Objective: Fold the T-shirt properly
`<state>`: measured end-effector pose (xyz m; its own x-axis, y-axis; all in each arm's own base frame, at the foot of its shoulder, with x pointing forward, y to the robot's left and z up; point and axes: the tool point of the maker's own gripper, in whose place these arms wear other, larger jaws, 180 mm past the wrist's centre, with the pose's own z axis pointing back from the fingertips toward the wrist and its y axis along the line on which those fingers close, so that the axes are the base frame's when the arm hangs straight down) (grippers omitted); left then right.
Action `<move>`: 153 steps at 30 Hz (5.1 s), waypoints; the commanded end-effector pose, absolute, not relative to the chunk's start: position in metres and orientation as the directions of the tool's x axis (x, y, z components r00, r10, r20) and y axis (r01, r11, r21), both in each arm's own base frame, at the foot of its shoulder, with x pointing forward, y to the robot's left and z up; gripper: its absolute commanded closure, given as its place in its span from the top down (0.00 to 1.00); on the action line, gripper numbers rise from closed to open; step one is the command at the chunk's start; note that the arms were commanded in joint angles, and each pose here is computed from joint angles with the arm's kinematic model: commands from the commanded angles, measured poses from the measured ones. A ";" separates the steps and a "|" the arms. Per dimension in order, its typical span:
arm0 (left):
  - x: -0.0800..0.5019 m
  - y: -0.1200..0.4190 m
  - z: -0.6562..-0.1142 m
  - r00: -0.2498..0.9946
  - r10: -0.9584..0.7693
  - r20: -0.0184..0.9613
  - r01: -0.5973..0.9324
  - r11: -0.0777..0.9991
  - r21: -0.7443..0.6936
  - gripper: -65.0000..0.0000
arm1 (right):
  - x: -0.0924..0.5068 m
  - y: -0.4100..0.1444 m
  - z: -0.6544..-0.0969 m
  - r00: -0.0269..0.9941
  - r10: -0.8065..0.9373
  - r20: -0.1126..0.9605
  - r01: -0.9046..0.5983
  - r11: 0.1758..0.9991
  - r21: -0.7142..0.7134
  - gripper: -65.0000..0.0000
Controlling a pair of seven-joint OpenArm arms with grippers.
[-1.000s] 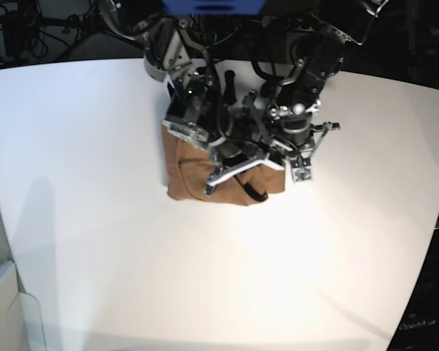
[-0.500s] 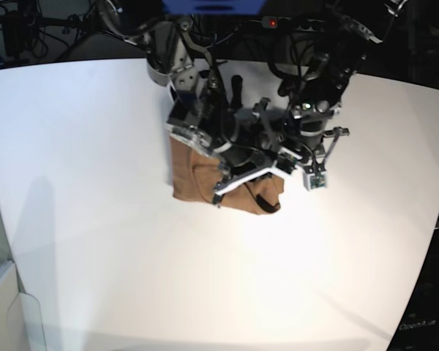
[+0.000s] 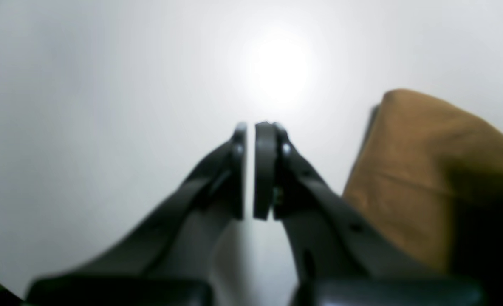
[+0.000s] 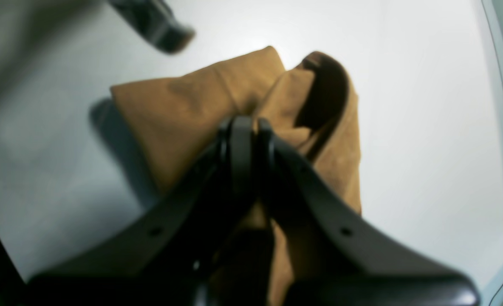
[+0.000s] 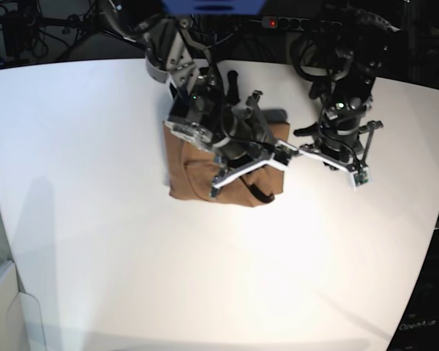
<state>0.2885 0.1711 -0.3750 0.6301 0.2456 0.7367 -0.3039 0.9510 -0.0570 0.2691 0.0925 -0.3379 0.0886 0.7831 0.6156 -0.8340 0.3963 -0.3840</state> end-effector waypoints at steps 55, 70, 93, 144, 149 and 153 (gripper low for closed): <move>0.256 0.210 -0.387 0.637 0.277 0.720 -0.394 0.919 -0.005 0.04 | 0.254 0.147 -0.284 -0.118 0.643 0.756 -0.839 0.343 -0.422 0.50; 0.249 0.213 -0.391 0.649 0.270 0.711 -0.395 0.919 0.011 0.04 | 0.284 0.044 -0.328 0.124 0.714 0.689 -0.758 0.516 -0.399 0.01; 0.249 0.221 -0.389 0.652 0.251 0.716 -0.389 0.920 0.032 0.04 | 0.226 0.082 -0.383 0.230 0.644 0.729 -0.846 0.503 -0.178 0.00; 0.316 0.090 -0.439 0.760 0.187 0.622 -0.175 0.981 -0.082 0.04 | 0.294 -0.078 -0.340 0.281 0.784 0.554 -0.636 0.585 -0.504 0.00; 0.316 0.084 -0.419 0.758 0.192 0.623 -0.154 0.981 -0.116 0.04 | 0.298 -0.097 -0.340 0.306 0.785 0.538 -0.611 0.596 -0.521 0.00; 0.314 0.110 -0.398 0.727 0.202 0.656 -0.171 0.979 -0.111 0.04 | 0.299 -0.096 -0.340 0.305 0.784 0.540 -0.612 0.596 -0.519 0.00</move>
